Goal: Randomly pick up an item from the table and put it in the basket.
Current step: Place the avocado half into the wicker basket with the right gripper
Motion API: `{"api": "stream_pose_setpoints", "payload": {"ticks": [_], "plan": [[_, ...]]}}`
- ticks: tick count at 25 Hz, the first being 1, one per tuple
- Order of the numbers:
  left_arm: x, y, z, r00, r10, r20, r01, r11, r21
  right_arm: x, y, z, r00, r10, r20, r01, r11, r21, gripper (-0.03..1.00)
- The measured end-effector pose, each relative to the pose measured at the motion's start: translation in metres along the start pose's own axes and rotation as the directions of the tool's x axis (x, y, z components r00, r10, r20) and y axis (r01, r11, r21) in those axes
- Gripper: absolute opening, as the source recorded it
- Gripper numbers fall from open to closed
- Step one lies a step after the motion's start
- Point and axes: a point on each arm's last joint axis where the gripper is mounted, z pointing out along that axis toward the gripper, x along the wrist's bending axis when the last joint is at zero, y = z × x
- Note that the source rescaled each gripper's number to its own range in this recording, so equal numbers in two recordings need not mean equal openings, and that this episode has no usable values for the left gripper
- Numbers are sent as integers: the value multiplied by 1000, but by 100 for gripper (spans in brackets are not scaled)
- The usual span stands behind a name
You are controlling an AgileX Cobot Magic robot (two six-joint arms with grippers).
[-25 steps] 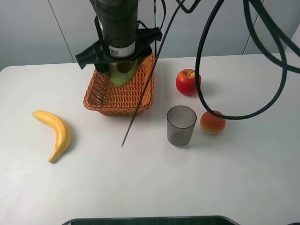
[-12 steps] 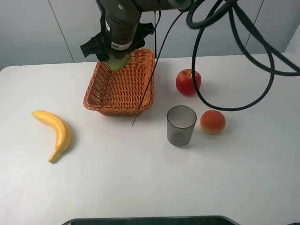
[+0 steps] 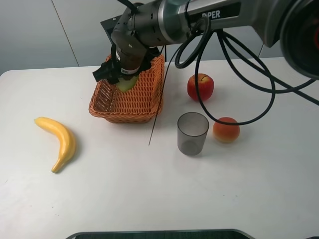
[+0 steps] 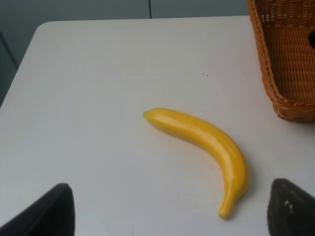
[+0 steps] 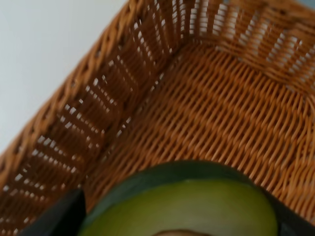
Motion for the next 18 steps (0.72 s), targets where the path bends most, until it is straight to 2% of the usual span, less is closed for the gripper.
{"api": "stream_pose_setpoints", "payload": {"ticks": [5, 7, 9, 10, 11, 13, 18], "plan": [[0, 0, 0, 1000, 0, 0, 0, 1000, 0, 0, -2, 3, 1000, 0, 1, 0, 1000, 6, 2], [0, 0, 0, 1000, 0, 0, 0, 1000, 0, 0, -2, 3, 1000, 0, 7, 0, 1000, 14, 32], [0, 0, 0, 1000, 0, 0, 0, 1000, 0, -1, -2, 2, 1000, 1, 8, -1, 1000, 13, 73], [0, 0, 0, 1000, -2, 0, 2, 1000, 0, -1, -1, 0, 1000, 2, 8, -2, 1000, 11, 87], [0, 0, 0, 1000, -2, 0, 2, 1000, 0, -1, 0, -2, 1000, 5, 7, -5, 1000, 9, 94], [0, 0, 0, 1000, -5, 0, 5, 1000, 0, -2, 5, -9, 1000, 13, 2, -13, 1000, -6, 99], [0, 0, 0, 1000, -5, 0, 5, 1000, 0, -7, 20, -41, 999, 52, -5, -53, 998, -27, 99]]}}
